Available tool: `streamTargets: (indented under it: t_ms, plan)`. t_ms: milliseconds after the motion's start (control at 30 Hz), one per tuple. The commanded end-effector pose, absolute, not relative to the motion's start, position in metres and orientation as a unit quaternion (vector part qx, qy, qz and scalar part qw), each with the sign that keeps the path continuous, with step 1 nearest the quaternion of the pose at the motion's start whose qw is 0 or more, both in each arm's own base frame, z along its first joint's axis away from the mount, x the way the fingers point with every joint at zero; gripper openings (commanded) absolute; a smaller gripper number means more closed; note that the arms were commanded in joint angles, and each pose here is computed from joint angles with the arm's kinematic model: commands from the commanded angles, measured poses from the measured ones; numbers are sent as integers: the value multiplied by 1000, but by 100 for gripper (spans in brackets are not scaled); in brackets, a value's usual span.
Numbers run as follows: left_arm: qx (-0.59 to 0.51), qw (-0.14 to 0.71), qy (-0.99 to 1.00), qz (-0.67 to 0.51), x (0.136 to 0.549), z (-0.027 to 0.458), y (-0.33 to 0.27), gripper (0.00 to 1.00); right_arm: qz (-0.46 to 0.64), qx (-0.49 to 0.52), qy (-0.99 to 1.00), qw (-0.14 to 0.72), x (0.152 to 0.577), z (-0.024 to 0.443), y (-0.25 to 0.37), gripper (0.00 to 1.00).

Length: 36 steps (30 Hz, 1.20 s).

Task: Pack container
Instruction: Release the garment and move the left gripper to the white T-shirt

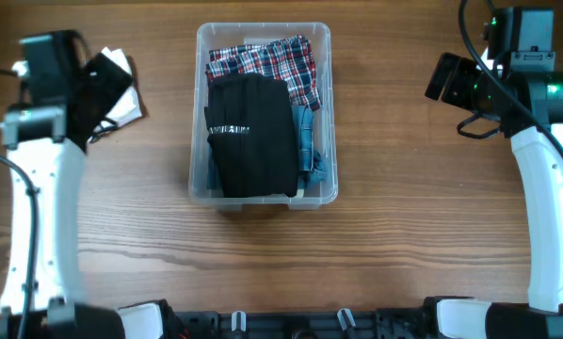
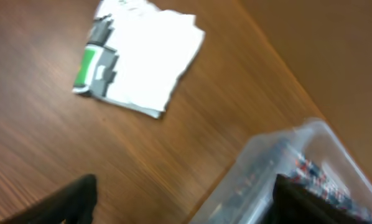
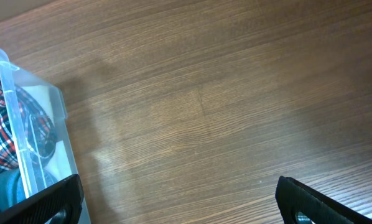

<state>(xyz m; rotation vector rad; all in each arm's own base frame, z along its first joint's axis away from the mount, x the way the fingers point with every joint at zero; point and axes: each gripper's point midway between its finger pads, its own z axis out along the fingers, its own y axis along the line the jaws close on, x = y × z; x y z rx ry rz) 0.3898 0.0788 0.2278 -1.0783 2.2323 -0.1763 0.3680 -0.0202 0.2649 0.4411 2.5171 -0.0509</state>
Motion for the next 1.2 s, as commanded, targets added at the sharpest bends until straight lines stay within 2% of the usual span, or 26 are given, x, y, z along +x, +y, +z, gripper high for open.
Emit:
streamTargets:
  t_ms: [0,233,400,567,1167]
  plan:
    - [-440,268,849,-114,393,194,98,100,-27,163,942,291,370,266,-23,100]
    - [-433,222,861,-148,407,138,133,100,-27,163,942,291,370,266,-23,100]
    - [-428,220,859,-176,420,104,159,100,-27,163,942,291,370,266,-23,100]
    - [-441,228,851,-173,424,85,182,100,-27,163,942,291,370,266,-23,100]
    - [-381,250,874,-165,451,35,194,100,-27,164,942,291,370,266,-23,100]
